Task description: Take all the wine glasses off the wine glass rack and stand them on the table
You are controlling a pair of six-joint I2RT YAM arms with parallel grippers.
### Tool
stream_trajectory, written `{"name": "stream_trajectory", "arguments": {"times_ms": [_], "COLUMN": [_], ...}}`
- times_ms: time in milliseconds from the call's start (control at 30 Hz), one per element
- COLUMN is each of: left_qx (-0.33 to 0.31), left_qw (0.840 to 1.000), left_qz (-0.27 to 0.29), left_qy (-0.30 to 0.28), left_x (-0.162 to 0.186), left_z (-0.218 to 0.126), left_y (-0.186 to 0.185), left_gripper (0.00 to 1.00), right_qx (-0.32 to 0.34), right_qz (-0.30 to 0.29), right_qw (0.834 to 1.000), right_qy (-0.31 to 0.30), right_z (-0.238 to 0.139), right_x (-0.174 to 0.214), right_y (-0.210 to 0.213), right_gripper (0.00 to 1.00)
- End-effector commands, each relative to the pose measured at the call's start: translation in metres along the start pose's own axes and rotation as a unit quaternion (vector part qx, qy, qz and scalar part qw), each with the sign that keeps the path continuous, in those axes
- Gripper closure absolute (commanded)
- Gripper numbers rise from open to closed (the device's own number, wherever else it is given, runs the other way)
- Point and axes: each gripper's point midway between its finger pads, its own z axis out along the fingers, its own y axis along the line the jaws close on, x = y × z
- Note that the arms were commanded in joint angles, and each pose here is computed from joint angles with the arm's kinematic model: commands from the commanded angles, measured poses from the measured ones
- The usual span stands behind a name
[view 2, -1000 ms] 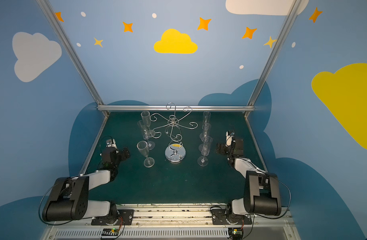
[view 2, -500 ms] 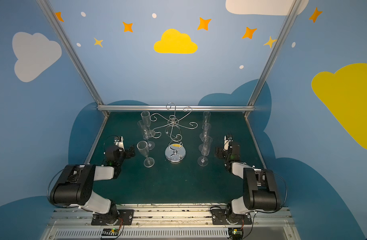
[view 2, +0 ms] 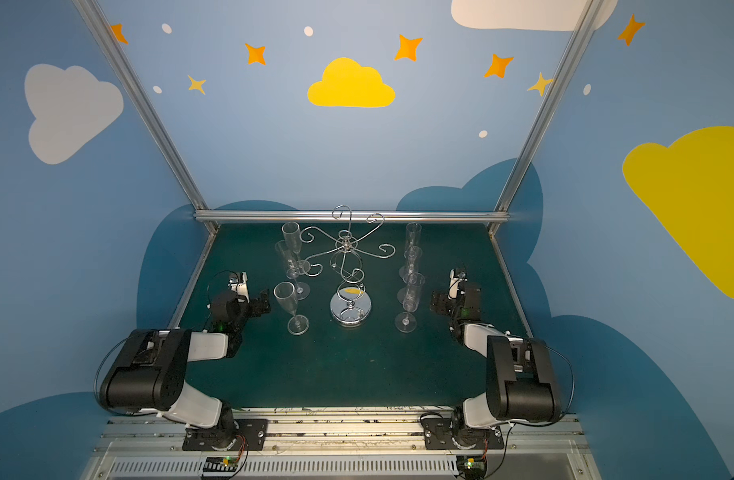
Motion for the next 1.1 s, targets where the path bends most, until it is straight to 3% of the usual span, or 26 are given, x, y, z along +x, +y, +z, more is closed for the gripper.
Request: {"name": "stream_trajectory", "arguments": {"times_ms": [0, 1067], "left_qx": [0.005, 0.004], "left_qw": [1.000, 1.000], "left_qz": [0.006, 0.006], "left_qy": [-0.014, -0.014], "left_x": [-0.0070, -0.0072], "left_z": [-0.0019, -0.0018], "left_y": [-0.0025, -0.0020], "left_gripper": [0.01, 0.01], "right_qx": [0.003, 0.002], "right_qz": [0.002, 0.003], "right_qw": [1.000, 1.000], "right_qy": [-0.017, -0.016], "right_z": [-0.0021, -0.0022], "right_x": [-0.0121, -0.0118], "right_y": [0.0013, 0.0013], "right_gripper": [0.09, 0.09]}}
